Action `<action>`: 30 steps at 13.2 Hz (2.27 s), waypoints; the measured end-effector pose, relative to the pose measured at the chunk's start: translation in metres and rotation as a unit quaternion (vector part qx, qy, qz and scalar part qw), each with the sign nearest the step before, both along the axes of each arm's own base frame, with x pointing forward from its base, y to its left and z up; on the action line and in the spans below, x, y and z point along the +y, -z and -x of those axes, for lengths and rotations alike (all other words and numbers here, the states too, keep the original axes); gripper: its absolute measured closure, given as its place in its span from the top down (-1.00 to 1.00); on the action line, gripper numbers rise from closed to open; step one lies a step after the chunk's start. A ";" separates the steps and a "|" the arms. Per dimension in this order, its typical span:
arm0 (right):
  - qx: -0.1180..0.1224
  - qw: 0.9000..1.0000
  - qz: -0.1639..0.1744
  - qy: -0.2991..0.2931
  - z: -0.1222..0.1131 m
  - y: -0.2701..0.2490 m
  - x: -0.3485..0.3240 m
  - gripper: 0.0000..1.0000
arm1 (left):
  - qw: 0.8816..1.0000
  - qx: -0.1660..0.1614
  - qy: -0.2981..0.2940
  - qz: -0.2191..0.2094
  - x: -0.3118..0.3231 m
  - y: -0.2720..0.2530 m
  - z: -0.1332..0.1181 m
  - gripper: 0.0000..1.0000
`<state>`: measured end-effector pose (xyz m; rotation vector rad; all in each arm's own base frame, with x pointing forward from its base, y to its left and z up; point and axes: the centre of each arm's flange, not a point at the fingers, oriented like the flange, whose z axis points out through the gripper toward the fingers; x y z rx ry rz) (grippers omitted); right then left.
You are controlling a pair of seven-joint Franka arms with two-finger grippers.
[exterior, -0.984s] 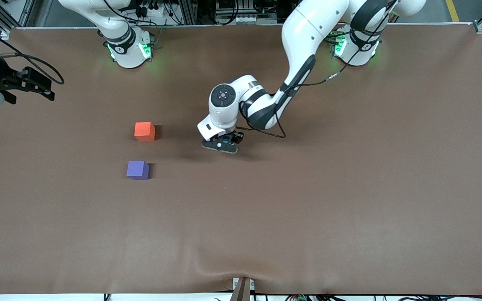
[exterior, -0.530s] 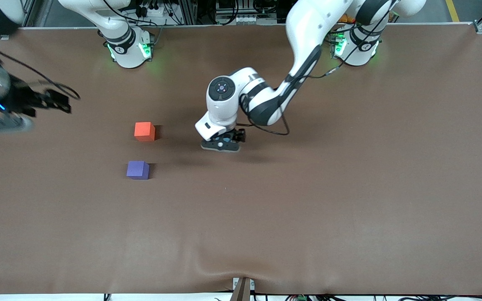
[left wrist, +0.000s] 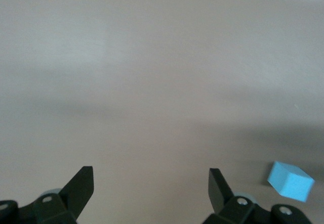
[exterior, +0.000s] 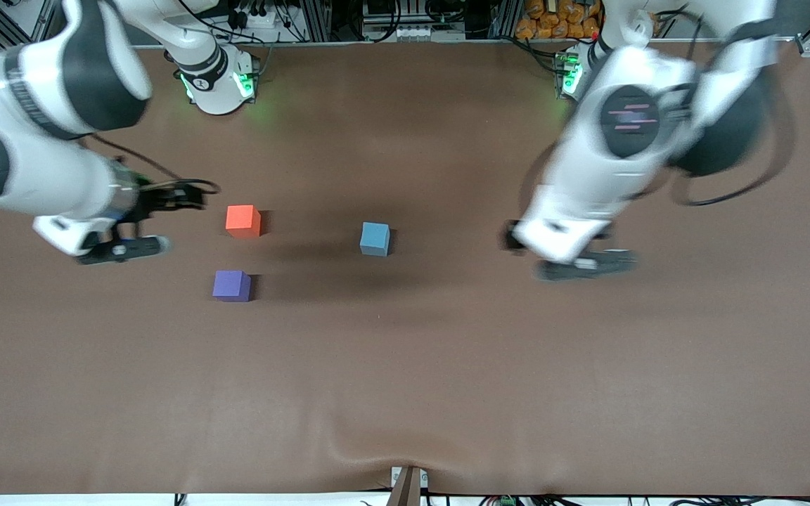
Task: Place blue block between orange and purple blocks
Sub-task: 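Set the blue block down with the left gripper while the right gripper approaches, then grasp the blue block with the right gripper while the left gripper withdraws, then carry the blue block with the right gripper toward the orange and purple blocks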
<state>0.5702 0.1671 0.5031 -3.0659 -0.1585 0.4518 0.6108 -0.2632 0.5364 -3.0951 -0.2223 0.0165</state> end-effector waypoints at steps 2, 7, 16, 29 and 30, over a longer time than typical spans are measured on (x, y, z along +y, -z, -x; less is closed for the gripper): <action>-0.020 1.000 0.003 0.006 0.014 0.019 0.064 1.00 | 1.000 -0.002 -0.002 0.000 0.078 -0.026 -0.013 1.00; -0.051 0.997 0.015 0.050 0.054 0.115 0.189 1.00 | 1.000 -0.009 0.003 -0.001 0.185 -0.076 0.009 1.00; -0.079 0.991 0.009 0.105 0.084 0.267 0.279 1.00 | 1.000 -0.010 0.004 0.006 0.208 -0.098 0.065 1.00; -0.085 0.990 0.018 0.110 0.083 0.278 0.277 0.00 | 1.000 -0.004 0.018 0.005 0.193 -0.094 0.068 1.00; -0.078 0.990 0.026 0.110 0.081 0.269 0.274 -0.01 | 1.000 -0.004 0.018 0.005 0.193 -0.094 0.068 1.00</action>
